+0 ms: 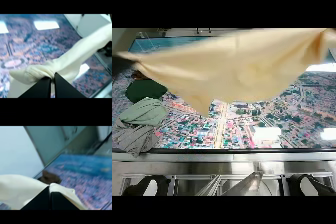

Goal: Fold the shirts.

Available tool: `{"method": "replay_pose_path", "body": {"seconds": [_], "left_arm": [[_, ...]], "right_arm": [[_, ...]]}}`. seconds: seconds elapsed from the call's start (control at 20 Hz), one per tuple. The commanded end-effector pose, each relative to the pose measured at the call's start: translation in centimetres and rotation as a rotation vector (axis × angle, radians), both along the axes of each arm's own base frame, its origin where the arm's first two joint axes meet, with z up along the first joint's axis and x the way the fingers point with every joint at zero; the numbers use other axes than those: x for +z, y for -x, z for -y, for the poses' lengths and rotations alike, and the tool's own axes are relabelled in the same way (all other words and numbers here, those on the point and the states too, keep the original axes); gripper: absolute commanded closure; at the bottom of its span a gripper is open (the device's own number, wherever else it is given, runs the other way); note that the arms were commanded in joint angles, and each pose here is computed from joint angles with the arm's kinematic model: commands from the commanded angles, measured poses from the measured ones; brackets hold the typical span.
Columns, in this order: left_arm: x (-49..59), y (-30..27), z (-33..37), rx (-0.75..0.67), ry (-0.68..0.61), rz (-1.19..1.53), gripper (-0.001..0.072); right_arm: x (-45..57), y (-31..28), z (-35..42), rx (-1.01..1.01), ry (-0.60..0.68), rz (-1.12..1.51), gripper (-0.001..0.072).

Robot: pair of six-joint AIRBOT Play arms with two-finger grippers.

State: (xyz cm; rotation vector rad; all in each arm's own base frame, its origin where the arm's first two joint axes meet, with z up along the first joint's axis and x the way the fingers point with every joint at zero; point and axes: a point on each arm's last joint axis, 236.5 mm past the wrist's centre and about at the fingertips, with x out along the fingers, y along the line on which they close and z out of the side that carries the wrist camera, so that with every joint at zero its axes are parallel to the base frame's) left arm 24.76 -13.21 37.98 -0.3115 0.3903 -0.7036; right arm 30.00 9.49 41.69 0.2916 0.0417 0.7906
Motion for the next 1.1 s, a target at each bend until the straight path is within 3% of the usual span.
{"method": "replay_pose_path", "body": {"seconds": [0.0, 0.25, 0.4, 0.7, 0.75, 0.8, 0.85, 0.9, 1.05], "left_arm": [[9.7, 6.3, 1.1, 0.093, -0.062, 0.300, 0.0685], [6.5, 3.5, 0.8, 0.016, -0.008, 0.134, 0.0685], [-1.9, -3.6, -2.2, -0.007, 0.099, -0.147, 0.0685], [-27.1, -14.0, -3.7, -0.029, 0.252, -0.653, 0.0676], [-31.2, -15.0, -3.3, -0.042, 0.248, -0.713, 0.0545], [-34.0, -16.0, -3.3, -0.060, 0.244, -0.752, 0.0330], [-35.8, -17.2, -3.8, -0.070, 0.252, -0.785, 0.0120], [-36.4, -18.7, -4.8, -0.083, 0.272, -0.803, -0.0009], [-34.7, -21.3, -8.6, -0.108, 0.308, -0.812, -0.0008]], "right_arm": [[8.5, 7.9, -1.8, -0.210, 0.216, 0.337, 0.0698], [6.0, 5.8, -1.2, -0.184, 0.243, 0.256, 0.0697], [-0.9, -1.4, 0.6, -0.087, 0.167, 0.017, 0.0697], [-26.2, -16.8, -0.4, 0.035, 0.126, -0.554, 0.0696], [-30.1, -19.0, 0.0, 0.006, 0.115, -0.613, 0.0688], [-33.3, -21.0, 0.8, -0.037, 0.095, -0.663, 0.0569], [-35.3, -22.3, 1.5, -0.070, 0.084, -0.690, 0.0387], [-36.3, -23.0, 2.3, -0.089, 0.078, -0.703, 0.0361], [-35.1, -22.8, 6.4, -0.155, 0.030, -0.735, 0.0361]]}}
